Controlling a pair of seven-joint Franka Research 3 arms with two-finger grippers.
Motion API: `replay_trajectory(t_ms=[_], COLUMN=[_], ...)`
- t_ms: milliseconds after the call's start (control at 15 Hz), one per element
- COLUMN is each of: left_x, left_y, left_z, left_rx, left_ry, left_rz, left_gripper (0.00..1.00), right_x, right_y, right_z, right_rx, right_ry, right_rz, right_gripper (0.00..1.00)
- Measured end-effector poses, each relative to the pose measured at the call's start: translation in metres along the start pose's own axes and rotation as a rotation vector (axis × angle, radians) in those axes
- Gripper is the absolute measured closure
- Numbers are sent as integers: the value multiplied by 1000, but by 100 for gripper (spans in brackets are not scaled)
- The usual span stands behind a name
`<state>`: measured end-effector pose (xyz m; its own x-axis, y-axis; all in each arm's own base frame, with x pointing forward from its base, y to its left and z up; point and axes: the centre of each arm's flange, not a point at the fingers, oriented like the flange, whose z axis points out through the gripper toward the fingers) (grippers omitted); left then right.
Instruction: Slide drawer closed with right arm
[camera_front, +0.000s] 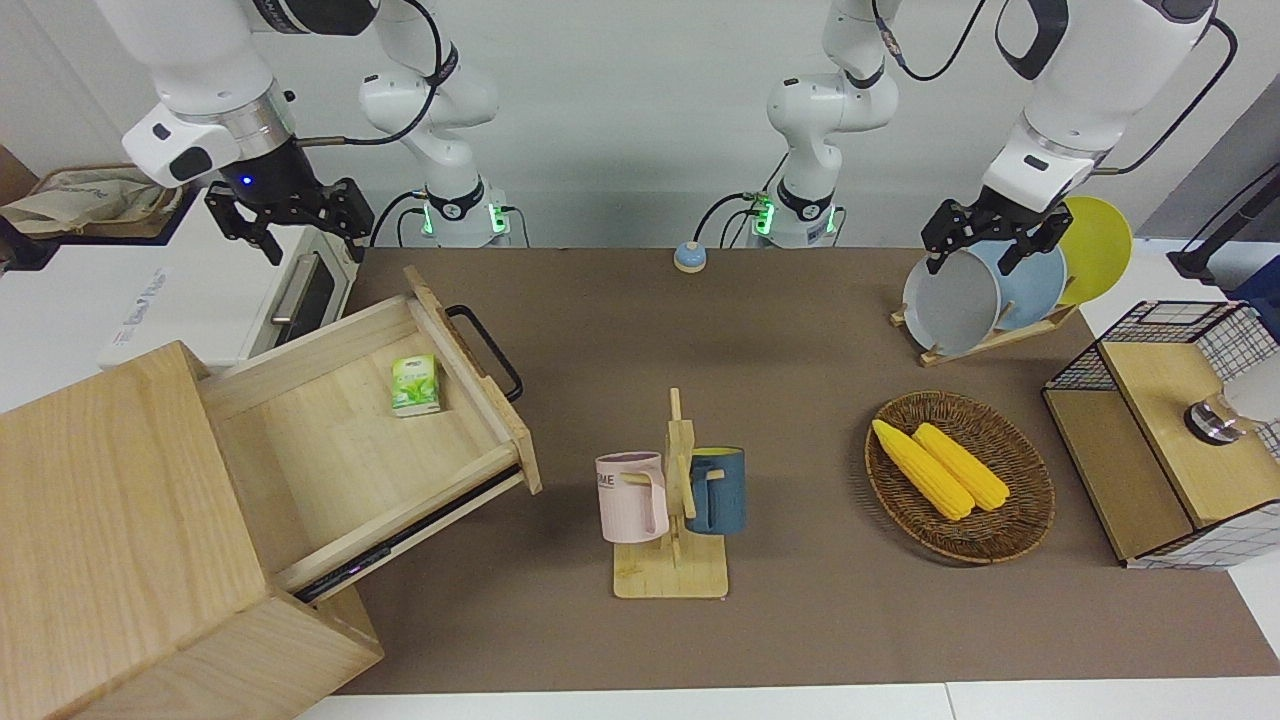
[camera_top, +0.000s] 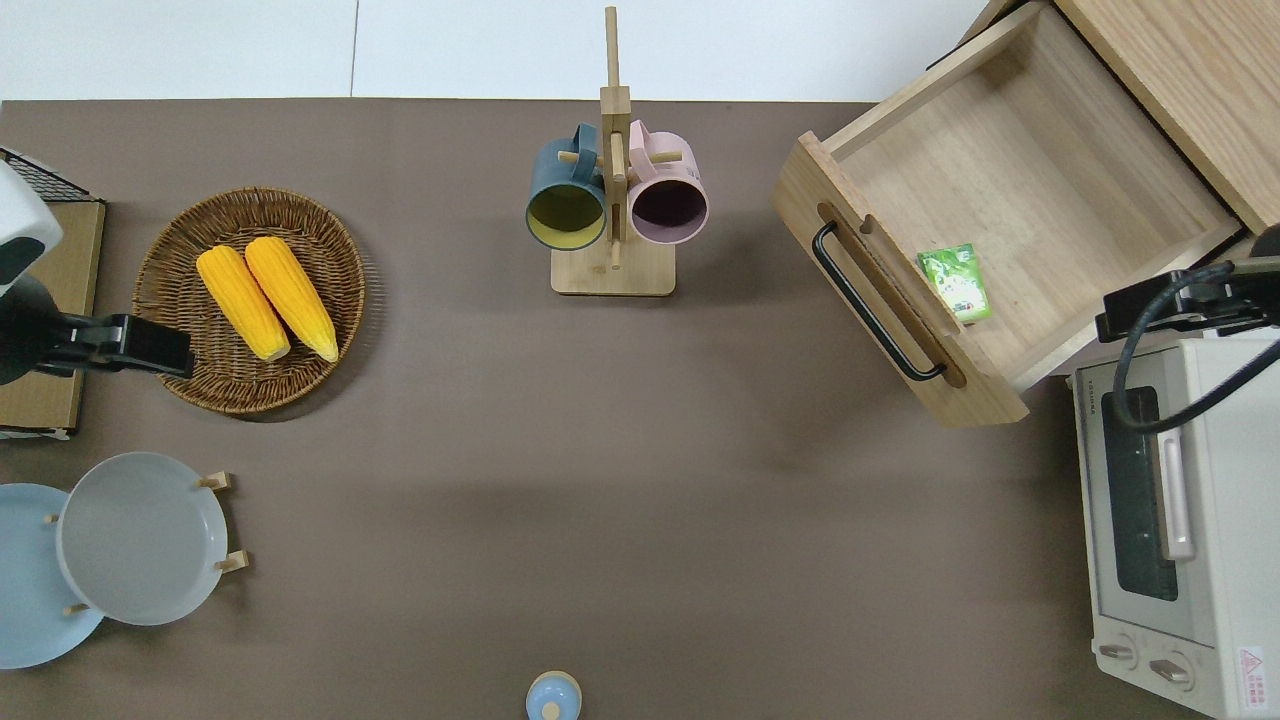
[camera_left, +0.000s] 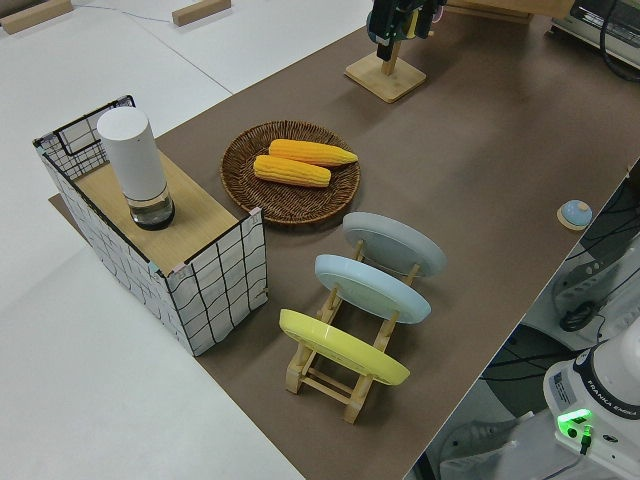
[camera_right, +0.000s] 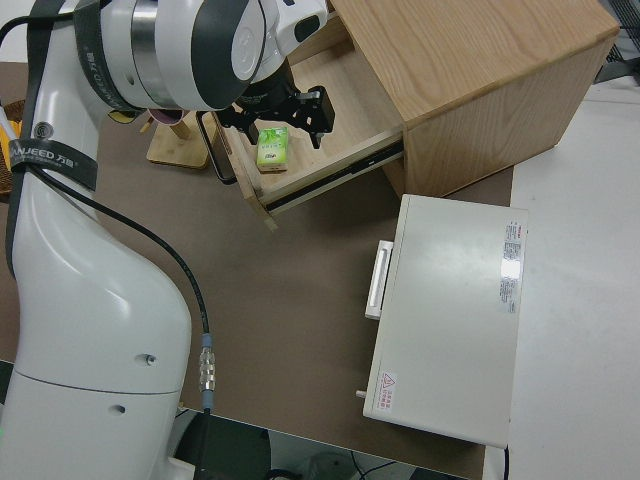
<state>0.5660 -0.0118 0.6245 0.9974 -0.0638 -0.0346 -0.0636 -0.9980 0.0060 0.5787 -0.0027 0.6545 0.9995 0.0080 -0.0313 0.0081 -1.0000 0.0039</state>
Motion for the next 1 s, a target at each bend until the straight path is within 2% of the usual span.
replay_trajectory(t_ms=[1000], left_x=[0], left_y=[0], left_z=[0], left_rx=[0], left_ry=[0], left_rz=[0], left_gripper=[0], right_x=[0], right_y=[-9], right_z=[0], right_rx=[3], right_ry=[0], right_rz=[-16], right_gripper=[2])
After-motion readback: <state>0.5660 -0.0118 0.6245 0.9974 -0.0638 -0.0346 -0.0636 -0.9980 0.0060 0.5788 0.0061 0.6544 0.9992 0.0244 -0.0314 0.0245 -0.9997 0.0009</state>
